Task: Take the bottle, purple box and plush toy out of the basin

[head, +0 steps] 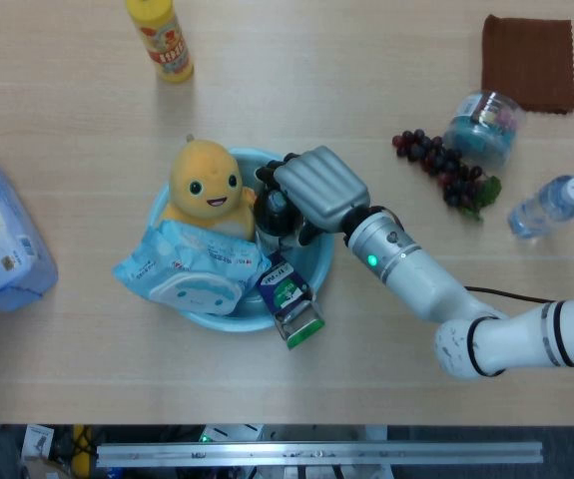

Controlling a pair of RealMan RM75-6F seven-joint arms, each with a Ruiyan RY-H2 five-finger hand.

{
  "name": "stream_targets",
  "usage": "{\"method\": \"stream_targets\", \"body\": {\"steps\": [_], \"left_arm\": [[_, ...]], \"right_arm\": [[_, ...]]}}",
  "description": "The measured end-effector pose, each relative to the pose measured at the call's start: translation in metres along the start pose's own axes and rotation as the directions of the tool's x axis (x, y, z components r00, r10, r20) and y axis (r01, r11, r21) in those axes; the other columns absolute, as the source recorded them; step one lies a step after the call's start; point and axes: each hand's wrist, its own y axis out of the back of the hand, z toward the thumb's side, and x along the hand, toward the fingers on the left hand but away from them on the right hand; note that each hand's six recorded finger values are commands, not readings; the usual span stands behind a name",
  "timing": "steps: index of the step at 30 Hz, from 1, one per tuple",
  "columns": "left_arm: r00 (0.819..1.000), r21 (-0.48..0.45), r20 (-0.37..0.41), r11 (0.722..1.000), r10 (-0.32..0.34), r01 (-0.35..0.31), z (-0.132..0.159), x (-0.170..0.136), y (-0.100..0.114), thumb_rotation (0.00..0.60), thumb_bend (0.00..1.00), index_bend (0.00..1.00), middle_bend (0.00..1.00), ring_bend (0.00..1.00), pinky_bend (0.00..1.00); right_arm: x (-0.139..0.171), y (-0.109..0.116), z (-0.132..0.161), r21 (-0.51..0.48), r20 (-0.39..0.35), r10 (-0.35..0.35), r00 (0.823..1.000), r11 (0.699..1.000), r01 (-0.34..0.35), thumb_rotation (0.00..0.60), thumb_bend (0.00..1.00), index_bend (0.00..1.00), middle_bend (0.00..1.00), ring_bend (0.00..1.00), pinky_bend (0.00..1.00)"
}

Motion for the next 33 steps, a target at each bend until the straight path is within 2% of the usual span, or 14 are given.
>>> {"method": "stream_targets", "body": {"steps": [4, 10, 15, 19, 25, 29, 33], "left_arm": [[1.000, -0.001, 0.000, 1.000, 0.000, 0.000, 0.000, 0.000, 0.000, 0.600, 0.28, 0.01, 0.09, 0.10, 0.13], [1.000, -0.001, -0.002, 1.000, 0.002, -0.002, -0.001, 0.000, 0.000, 0.600, 0.28, 0.01, 0.09, 0.10, 0.13], [1.000, -0.001, -0.004, 1.000, 0.006, -0.006, -0.001, 0.000, 0.002, 0.600, 0.28, 0.01, 0.09, 0.10, 0.13], [1.000, -0.001, -0.005, 1.000, 0.009, -0.009, -0.002, -0.001, 0.003, 0.600, 0.28, 0.01, 0.09, 0.10, 0.13], [1.000, -0.001, -0.005, 1.000, 0.017, -0.017, -0.002, -0.003, 0.006, 0.600, 0.28, 0.01, 0.09, 0.10, 0.13], [1.000, -0.001, 0.001, 1.000, 0.017, -0.017, -0.001, -0.002, 0.006, 0.600, 0.28, 0.01, 0.09, 0.10, 0.13], [1.000, -0.003, 0.011, 1.000, 0.016, -0.016, 0.002, -0.001, 0.005, 0.600, 0.28, 0.01, 0.10, 0.10, 0.13]], "right_arm": [[-0.001, 0.001, 0.000, -0.013, -0.003, -0.014, 1.000, 1.000, 0.014, 0.600, 0.31, 0.53, 0.47, 0.48, 0.76], [0.003, 0.008, 0.003, -0.029, -0.022, -0.035, 0.999, 0.999, 0.034, 0.600, 0.33, 0.54, 0.49, 0.51, 0.78], [0.010, 0.020, 0.006, -0.052, -0.040, -0.049, 0.998, 0.998, 0.047, 0.600, 0.33, 0.54, 0.49, 0.52, 0.79], [0.020, 0.039, 0.004, -0.073, -0.049, -0.071, 0.996, 0.995, 0.067, 0.600, 0.33, 0.54, 0.49, 0.52, 0.79], [0.040, 0.076, -0.019, -0.082, -0.019, -0.121, 0.993, 0.989, 0.119, 0.600, 0.32, 0.54, 0.49, 0.52, 0.79], [0.056, 0.102, -0.047, -0.076, 0.039, -0.160, 0.986, 0.984, 0.163, 0.600, 0.32, 0.54, 0.49, 0.52, 0.79], [0.066, 0.114, -0.076, -0.062, 0.105, -0.176, 0.979, 0.981, 0.183, 0.600, 0.32, 0.54, 0.49, 0.52, 0.79]]}}
